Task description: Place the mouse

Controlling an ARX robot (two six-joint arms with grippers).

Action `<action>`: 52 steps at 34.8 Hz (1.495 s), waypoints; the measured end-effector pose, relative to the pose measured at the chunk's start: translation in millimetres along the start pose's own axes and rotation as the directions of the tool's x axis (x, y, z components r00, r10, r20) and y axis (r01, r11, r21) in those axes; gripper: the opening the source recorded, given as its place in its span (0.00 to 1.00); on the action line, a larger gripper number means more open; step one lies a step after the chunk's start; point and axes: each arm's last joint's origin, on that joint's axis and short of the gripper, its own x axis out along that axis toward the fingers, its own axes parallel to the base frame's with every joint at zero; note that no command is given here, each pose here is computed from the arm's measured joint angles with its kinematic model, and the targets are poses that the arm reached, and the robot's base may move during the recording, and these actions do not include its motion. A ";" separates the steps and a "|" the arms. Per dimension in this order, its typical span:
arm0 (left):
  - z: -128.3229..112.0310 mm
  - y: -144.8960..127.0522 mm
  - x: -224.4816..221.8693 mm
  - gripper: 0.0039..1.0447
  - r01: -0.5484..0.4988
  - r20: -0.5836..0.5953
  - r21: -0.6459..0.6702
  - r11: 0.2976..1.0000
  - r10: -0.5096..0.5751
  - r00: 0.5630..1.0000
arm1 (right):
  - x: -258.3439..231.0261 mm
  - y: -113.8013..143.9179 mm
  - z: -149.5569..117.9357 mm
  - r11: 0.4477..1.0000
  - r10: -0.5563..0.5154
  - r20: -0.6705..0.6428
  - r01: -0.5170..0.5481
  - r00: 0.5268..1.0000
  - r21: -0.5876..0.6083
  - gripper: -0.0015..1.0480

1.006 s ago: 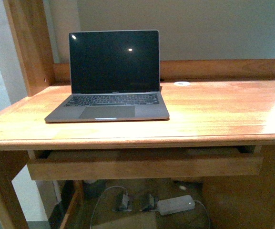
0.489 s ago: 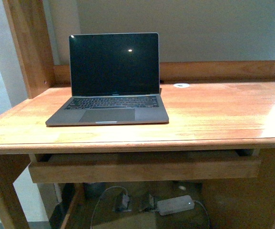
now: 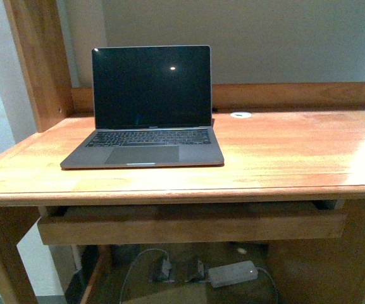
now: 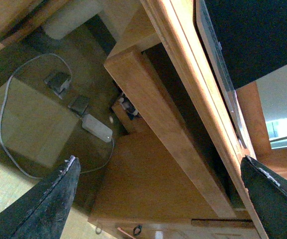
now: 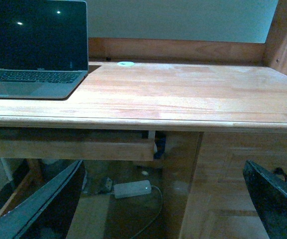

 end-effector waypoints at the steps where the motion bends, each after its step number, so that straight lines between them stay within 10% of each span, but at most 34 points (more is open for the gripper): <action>1: 0.4 0.1 -0.2 0.94 0.000 0.002 0.000 1.000 0.000 1.000 | 0.0 0.0 0.0 1.000 0.000 0.000 0.000 1.000 0.000 0.94; 52: -17.9 6.6 121.2 0.94 -0.032 -0.050 -0.134 0.990 0.026 0.998 | 0.0 0.0 0.0 1.000 0.000 0.000 0.000 1.000 0.000 0.94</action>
